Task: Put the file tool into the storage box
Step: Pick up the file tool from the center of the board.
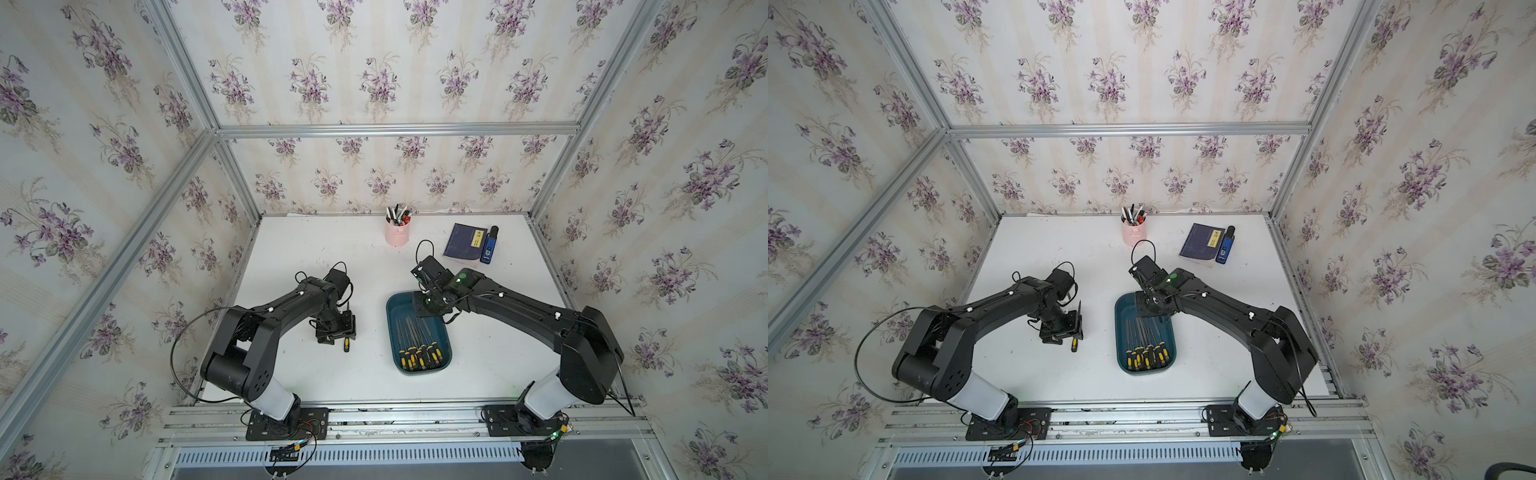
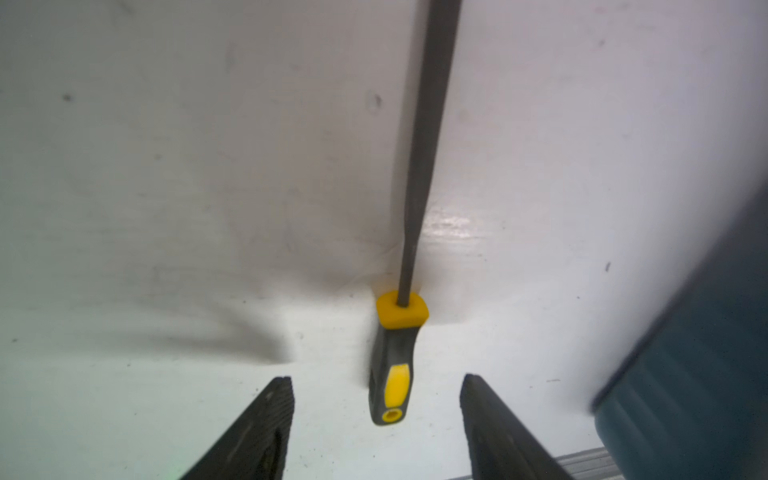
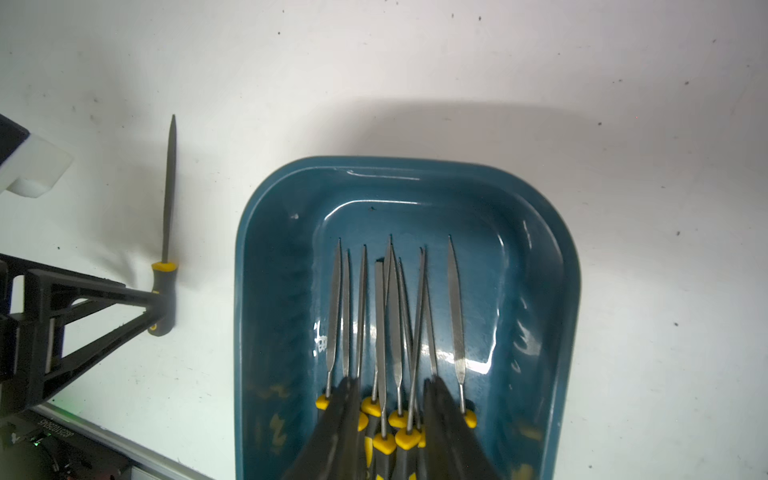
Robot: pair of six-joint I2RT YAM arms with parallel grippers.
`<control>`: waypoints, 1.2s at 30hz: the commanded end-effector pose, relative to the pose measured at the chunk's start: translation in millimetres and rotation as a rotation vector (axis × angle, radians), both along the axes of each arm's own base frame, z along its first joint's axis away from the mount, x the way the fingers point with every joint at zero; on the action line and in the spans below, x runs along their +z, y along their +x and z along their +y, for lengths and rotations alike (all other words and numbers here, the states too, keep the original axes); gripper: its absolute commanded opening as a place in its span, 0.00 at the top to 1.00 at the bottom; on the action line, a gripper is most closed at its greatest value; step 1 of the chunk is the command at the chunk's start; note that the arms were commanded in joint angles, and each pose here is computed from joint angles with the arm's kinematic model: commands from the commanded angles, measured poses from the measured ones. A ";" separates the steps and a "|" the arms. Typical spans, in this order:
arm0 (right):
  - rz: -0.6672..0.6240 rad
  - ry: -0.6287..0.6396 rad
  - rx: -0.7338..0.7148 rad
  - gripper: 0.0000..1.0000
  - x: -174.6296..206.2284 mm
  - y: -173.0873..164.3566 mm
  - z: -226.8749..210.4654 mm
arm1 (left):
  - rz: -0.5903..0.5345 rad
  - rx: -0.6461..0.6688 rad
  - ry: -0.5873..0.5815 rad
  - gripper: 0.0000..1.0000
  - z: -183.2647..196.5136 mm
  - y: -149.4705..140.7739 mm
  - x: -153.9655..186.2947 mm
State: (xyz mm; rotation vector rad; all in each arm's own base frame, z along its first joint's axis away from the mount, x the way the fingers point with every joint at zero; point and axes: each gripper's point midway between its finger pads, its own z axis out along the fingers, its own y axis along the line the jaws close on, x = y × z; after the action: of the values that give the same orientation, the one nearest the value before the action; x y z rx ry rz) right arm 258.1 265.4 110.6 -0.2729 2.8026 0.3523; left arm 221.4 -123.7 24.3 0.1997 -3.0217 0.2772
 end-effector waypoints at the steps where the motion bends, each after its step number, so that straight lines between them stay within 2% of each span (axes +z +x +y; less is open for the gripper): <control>1: 0.014 -0.021 -0.019 0.68 -3.2 -3.1 -6.0 | 0.008 -0.019 0.076 0.35 8.7 0.1 -7.9; 5: 0.020 0.003 -0.021 0.68 -2.3 -3.9 -2.4 | 0.046 -0.032 0.121 0.44 12.8 -5.5 -17.9; 12: 0.030 0.045 -0.027 0.69 -2.4 -6.2 2.9 | 0.061 -0.051 0.149 0.73 16.7 -5.6 -23.5; 15: 0.042 0.058 -0.028 0.69 -3.4 -6.8 3.7 | 0.064 -0.065 0.131 0.85 13.2 -4.0 -20.6; 19: 0.056 0.078 -0.037 0.69 -2.5 -7.1 4.5 | 0.042 -0.084 0.079 0.94 4.3 -1.3 -6.8; 23: 0.054 0.195 -0.060 0.68 13.4 -0.2 11.1 | -0.020 -0.152 -0.075 0.96 -22.0 2.1 27.1; 27: 0.031 0.422 -0.080 0.65 43.1 11.1 22.7 | -0.100 -0.256 -0.331 0.94 -66.3 0.2 81.0; 30: 0.018 0.542 -0.073 0.63 57.8 15.3 30.7 | -0.120 -0.292 -0.485 0.94 -89.7 -4.5 112.3; 33: 0.027 0.638 -0.031 0.62 70.1 14.7 46.0 | -0.135 -0.325 -0.558 0.94 -104.9 -8.0 131.5; 36: 0.020 0.679 -0.020 0.62 78.1 17.1 52.3 | -0.138 -0.364 -0.599 0.94 -118.3 -11.6 142.2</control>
State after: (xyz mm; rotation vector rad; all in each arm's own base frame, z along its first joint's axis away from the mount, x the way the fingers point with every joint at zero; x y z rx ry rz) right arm 270.3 299.6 164.1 -0.0505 2.6089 1.0955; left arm 220.7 -226.4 151.3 -0.3510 -2.9481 1.0314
